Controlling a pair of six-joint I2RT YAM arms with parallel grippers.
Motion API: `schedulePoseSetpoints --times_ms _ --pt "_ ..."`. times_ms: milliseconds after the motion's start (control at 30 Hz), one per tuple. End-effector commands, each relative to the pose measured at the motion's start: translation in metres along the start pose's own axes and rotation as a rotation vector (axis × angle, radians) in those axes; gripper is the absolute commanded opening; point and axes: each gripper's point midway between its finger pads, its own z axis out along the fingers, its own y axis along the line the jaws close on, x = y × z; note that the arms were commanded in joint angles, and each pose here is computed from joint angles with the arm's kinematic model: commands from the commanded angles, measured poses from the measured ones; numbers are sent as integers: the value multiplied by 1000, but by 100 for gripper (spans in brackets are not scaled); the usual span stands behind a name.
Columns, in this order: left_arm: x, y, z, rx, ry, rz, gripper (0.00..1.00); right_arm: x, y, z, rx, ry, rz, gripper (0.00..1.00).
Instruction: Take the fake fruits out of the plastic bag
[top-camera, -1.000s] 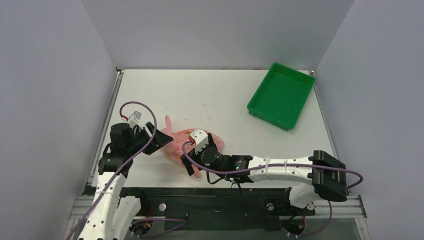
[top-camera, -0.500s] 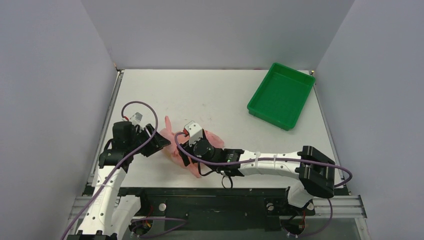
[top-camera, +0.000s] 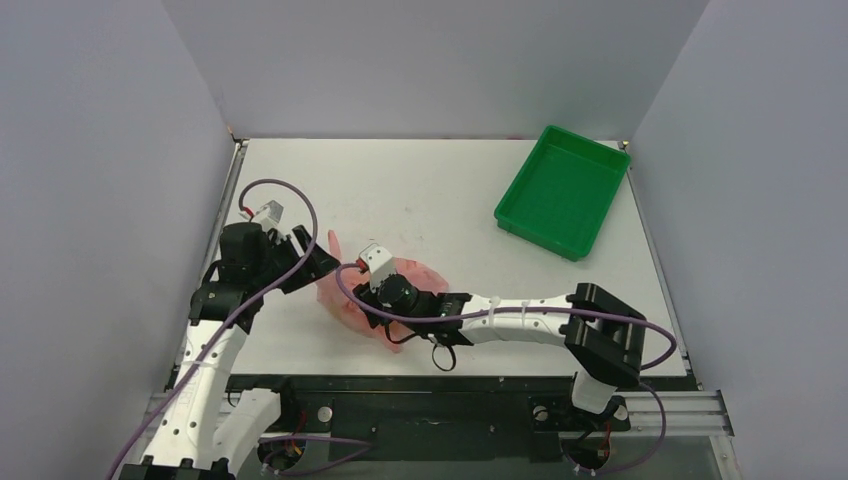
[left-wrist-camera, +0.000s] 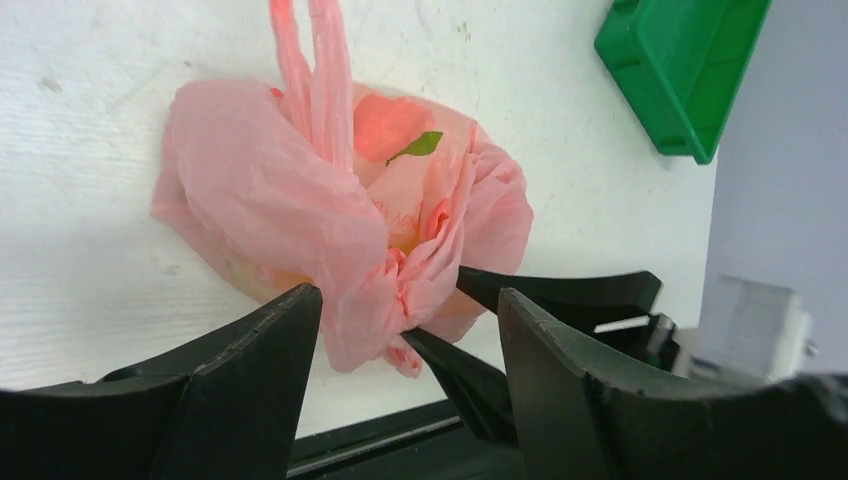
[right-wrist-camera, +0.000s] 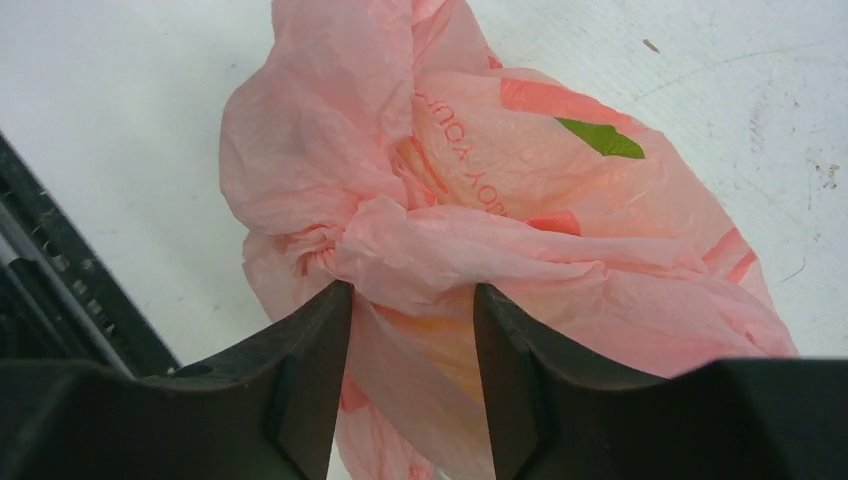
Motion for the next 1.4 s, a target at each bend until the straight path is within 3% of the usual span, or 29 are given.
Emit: schedulePoseSetpoints --times_ms 0,100,233,267,400,667,767,800,933,1133,1367 --pt "-36 -3 -13 -58 -126 89 64 -30 -31 26 59 -81 82 37" --pt "-51 6 -4 -114 -150 93 65 -59 -60 53 18 -133 165 12" --pt "-73 6 24 -70 -138 59 65 -98 -73 80 -112 -186 212 0" --pt "-78 2 29 -50 -136 61 65 -116 -71 82 -154 -211 213 0" --pt "-97 -7 59 4 -91 92 65 -118 -60 104 -257 -181 193 0" --pt "-152 17 101 -101 -96 154 63 -132 -56 138 -318 -194 184 0" --pt "-161 44 107 -139 -58 75 45 -138 -64 146 -312 -182 205 0" --pt "-161 47 110 -134 -58 74 44 -138 -69 145 -299 -175 212 0" --pt "-149 36 116 -19 -52 89 50 -139 -81 140 -257 -158 224 0" --pt "-158 37 106 -40 -113 108 53 -132 -82 136 -237 -124 230 0" --pt "-145 36 127 38 -30 111 53 -134 -69 134 -253 -127 222 0"
